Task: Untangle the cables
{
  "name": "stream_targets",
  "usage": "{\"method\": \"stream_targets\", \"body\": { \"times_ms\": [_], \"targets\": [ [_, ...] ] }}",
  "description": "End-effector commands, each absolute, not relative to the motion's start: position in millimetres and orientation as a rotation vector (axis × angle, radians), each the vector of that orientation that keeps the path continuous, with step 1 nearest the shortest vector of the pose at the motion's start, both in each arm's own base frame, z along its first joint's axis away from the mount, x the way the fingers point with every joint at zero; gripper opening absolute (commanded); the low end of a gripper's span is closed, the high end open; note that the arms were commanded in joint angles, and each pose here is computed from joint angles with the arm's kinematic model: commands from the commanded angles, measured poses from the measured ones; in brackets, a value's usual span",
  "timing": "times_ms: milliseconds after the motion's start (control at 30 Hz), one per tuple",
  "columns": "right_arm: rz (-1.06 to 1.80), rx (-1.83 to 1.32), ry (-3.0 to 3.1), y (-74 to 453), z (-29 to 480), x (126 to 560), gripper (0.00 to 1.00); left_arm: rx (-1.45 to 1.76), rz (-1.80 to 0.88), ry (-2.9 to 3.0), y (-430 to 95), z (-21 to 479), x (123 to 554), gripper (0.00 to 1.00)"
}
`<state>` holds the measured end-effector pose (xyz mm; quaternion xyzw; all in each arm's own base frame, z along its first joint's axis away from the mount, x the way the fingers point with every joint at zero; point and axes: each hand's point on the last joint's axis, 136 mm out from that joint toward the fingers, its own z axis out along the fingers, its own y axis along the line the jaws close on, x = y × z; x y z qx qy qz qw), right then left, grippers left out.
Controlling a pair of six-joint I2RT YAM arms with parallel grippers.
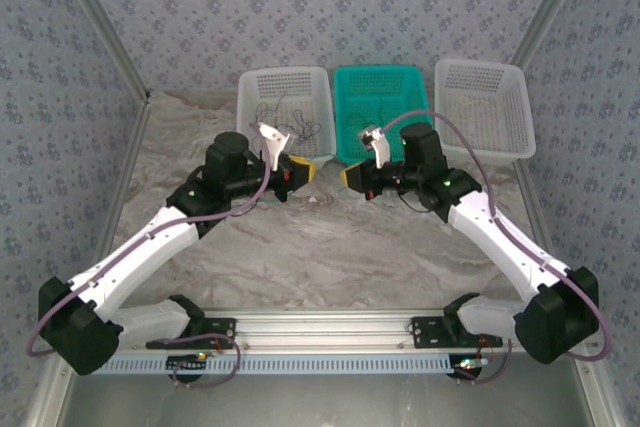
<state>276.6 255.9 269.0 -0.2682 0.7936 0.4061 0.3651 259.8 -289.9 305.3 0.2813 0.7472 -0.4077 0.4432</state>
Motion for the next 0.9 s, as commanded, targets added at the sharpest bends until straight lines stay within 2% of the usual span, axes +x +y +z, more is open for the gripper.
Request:
{"method": "stream_targets", "body": {
  "times_ms": [0, 167, 267, 333, 367, 433, 500, 567, 767, 867],
  "targets": [
    [0.944, -0.546, 1.983, 228.6, 286.5, 291.1, 0.00, 0.661, -0.935, 1.832, -284.6, 319.9, 269.2, 0.00],
    [0.922, -0.200, 1.894, 163.6, 299.5, 312.3, 0.00, 0.569, -0.765, 1.915, -260.6, 304.1, 281.5, 0.00],
    [0.901, -0.246, 1.870, 166.2, 313.1, 307.7, 0.00, 0.588, -0.813, 1.890, -264.2, 307.1, 274.7, 0.00],
    [0.898, -0.317, 1.880, 181.2, 319.2, 304.0, 0.00, 0.599, -0.870, 1.853, -269.9, 313.9, 270.6, 0.04],
    [0.903, -0.339, 1.884, 187.9, 322.0, 303.8, 0.00, 0.600, -0.888, 1.835, -271.5, 318.4, 269.9, 0.09],
    [0.920, -0.350, 1.882, 195.3, 329.5, 306.2, 0.00, 0.599, -0.893, 1.815, -272.9, 325.9, 270.9, 0.25],
    [0.883, -0.315, 1.875, 191.7, 339.9, 314.3, 0.00, 0.589, -0.874, 1.791, -269.3, 337.7, 271.6, 0.43],
    [0.809, -0.265, 1.864, 180.3, 353.2, 325.9, 0.00, 0.577, -0.859, 1.751, -263.4, 351.9, 269.5, 0.56],
    [0.676, -0.195, 1.785, 152.1, 399.4, 357.9, 0.00, 0.550, -0.825, 1.644, -241.1, 388.5, 251.6, 0.87],
    [0.596, -0.116, 1.776, 130.6, 413.2, 380.6, 0.00, 0.526, -0.801, 1.610, -227.3, 399.6, 241.8, 0.99]
  ]
}}
